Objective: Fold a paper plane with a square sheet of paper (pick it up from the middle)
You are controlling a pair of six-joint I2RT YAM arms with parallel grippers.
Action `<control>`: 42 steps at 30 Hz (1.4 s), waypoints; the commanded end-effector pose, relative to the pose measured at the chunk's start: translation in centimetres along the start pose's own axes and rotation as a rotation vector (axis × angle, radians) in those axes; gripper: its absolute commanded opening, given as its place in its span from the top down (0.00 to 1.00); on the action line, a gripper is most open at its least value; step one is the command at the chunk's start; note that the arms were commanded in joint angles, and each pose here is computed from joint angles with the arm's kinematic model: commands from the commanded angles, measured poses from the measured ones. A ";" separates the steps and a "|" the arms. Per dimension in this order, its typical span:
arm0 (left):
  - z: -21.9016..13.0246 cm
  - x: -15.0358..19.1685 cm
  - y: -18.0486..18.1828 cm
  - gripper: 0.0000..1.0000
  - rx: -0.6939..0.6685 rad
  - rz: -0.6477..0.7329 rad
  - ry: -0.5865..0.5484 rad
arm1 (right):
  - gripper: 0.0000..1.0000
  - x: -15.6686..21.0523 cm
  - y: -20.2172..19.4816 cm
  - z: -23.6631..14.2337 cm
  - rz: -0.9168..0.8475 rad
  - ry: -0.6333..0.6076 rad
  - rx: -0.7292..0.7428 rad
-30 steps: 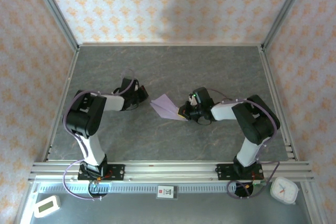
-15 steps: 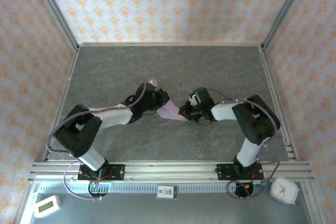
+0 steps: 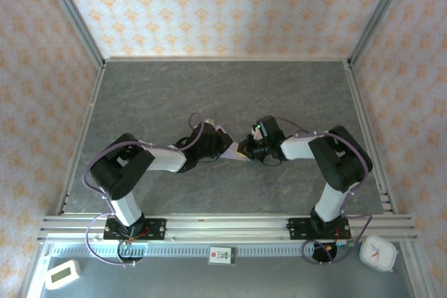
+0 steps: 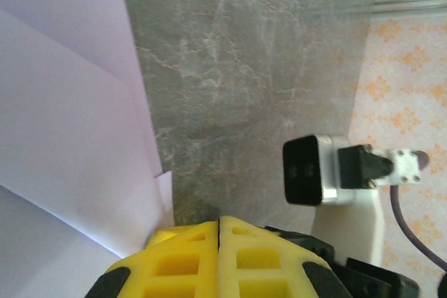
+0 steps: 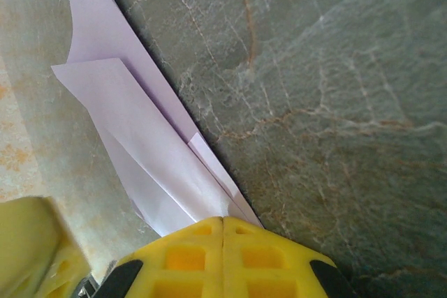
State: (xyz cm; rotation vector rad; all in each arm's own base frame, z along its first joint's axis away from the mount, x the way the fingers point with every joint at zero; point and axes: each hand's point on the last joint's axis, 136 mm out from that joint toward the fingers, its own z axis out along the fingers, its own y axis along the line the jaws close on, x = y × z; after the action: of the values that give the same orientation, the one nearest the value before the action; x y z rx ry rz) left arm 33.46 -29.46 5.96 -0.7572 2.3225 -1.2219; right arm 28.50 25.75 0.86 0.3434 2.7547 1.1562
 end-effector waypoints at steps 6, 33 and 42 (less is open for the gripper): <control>1.4 -0.2 3.1 1.00 -0.085 -0.014 -0.040 | 1.00 4.7 -13.0 -0.6 0.189 0.085 0.461; -5.4 -14.3 16.5 1.00 -0.516 0.041 -0.279 | 1.00 5.5 -14.4 -0.6 0.195 0.101 0.495; -7.3 -16.7 7.2 1.00 -0.345 0.125 -0.292 | 1.00 4.5 -12.5 -0.6 0.153 0.090 0.444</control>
State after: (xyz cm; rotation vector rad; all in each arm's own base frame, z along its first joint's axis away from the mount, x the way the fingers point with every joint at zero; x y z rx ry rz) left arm 40.13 -9.73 2.63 -0.9371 2.2920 -0.6626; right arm 28.68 25.91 0.68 0.3350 2.7539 1.1707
